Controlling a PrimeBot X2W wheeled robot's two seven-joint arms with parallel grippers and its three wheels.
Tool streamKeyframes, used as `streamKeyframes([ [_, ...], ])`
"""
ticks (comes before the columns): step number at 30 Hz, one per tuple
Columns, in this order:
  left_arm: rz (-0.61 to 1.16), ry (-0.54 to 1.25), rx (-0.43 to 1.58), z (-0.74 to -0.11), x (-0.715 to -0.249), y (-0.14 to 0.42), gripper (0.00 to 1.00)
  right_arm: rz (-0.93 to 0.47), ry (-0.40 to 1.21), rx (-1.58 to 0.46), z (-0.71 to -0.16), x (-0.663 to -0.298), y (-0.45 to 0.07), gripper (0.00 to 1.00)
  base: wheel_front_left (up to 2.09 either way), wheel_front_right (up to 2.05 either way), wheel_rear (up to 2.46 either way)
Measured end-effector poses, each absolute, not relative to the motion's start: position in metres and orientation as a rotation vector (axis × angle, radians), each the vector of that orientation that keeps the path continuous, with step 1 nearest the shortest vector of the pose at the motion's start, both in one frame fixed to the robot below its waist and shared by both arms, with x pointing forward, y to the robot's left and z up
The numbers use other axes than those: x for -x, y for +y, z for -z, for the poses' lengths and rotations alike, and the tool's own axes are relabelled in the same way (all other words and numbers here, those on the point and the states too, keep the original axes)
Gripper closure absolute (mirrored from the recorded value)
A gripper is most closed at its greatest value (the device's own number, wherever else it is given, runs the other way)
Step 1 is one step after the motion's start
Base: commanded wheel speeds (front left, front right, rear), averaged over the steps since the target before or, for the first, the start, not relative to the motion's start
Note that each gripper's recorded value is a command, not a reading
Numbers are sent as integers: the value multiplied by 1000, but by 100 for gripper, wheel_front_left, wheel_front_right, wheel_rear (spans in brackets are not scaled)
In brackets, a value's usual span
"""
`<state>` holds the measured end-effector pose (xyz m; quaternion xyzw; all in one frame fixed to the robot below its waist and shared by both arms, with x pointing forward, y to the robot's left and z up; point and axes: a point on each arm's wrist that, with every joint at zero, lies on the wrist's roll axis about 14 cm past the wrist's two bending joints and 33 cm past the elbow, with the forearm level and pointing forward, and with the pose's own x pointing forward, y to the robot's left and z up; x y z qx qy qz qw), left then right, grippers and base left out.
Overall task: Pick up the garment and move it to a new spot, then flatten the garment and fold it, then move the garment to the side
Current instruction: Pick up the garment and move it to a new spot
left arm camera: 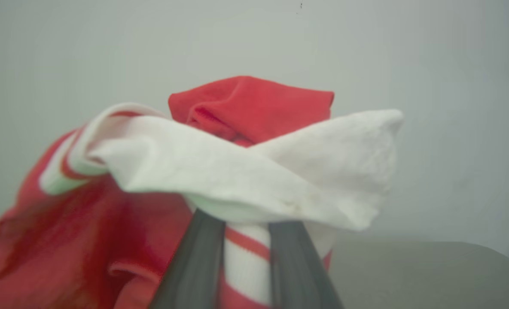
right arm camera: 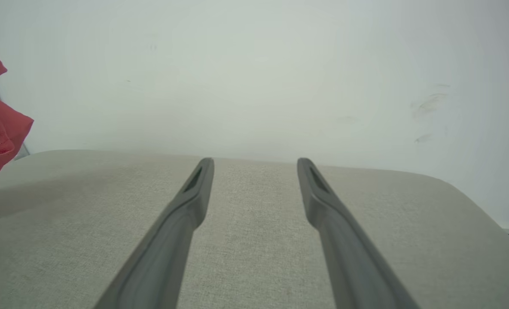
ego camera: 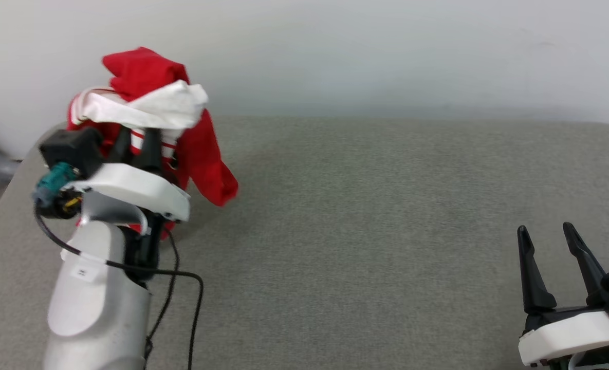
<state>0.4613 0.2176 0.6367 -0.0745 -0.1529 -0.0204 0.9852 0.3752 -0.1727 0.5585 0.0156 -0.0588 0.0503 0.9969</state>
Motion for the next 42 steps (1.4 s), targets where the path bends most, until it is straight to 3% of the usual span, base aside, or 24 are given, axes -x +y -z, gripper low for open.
streamKeyframes([
  [13,610,-96,275,-570,-437,-7,100,116,-101,-31,-554,-342,-241,0,0,0,0],
  [23,753,197,288,-455,-417,-64,100,169,-21,-30,-521,-365,-258,0,0,0,0],
  [27,781,244,298,-436,-405,-72,100,173,2,-28,-512,-369,-260,0,0,0,0],
  [28,791,242,294,-436,-402,-73,82,173,4,-28,-511,-369,-260,0,0,0,0],
  [29,803,238,285,-437,-399,-75,52,171,2,-28,-512,-369,-259,0,0,0,0],
  [30,810,218,278,-441,-397,-76,0,167,1,-26,-513,-369,-258,0,0,0,0],
  [42,693,-1,247,-510,-384,-42,0,119,-44,-40,-536,-347,-242,0,0,0,0],
])
